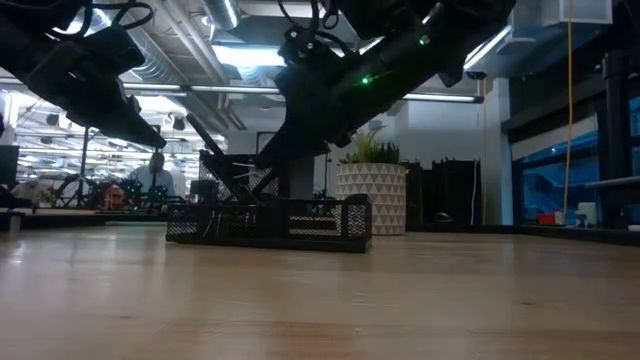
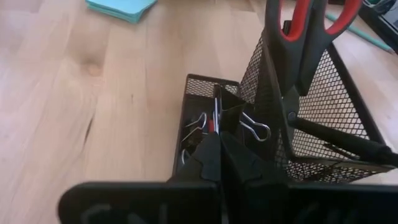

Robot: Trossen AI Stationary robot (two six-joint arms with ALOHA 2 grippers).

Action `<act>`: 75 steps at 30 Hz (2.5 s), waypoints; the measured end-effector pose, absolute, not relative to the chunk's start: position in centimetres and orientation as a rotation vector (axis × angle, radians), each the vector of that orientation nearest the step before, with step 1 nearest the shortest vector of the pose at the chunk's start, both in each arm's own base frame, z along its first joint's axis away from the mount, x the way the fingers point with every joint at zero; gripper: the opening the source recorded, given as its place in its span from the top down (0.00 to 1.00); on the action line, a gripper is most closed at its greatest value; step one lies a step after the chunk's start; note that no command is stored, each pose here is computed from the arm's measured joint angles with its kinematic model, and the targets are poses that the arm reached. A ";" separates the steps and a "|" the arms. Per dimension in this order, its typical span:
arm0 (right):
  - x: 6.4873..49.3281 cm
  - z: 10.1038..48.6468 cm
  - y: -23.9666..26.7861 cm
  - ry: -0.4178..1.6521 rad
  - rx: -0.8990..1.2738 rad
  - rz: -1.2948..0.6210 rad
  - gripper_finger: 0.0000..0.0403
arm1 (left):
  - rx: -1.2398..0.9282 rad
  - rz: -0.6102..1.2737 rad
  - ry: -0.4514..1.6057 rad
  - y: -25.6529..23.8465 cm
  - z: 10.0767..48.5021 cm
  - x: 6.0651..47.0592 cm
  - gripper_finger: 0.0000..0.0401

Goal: Pick and place office supplies into organizer
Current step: Put the binder clip into the bottom left section of the desk organizer, then put the pencil into the top left section of the desk organizer

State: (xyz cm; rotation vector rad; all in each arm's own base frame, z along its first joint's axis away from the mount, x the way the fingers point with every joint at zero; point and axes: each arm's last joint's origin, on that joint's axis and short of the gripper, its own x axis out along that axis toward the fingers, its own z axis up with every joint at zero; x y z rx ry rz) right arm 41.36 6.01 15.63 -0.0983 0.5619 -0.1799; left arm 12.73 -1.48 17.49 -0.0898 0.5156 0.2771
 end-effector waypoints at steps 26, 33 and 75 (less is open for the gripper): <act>41.6 13.5 5.7 0.615 -0.076 -0.197 0.97 | -0.088 0.282 0.513 -1.5 17.5 12.7 0.77; 41.6 13.5 5.7 0.617 -0.089 -0.197 0.92 | -0.088 0.283 0.513 -1.5 17.5 12.7 0.77; 25.2 19.3 3.0 0.626 -0.074 -0.024 0.66 | -0.070 0.527 0.356 -0.2 22.8 13.4 0.65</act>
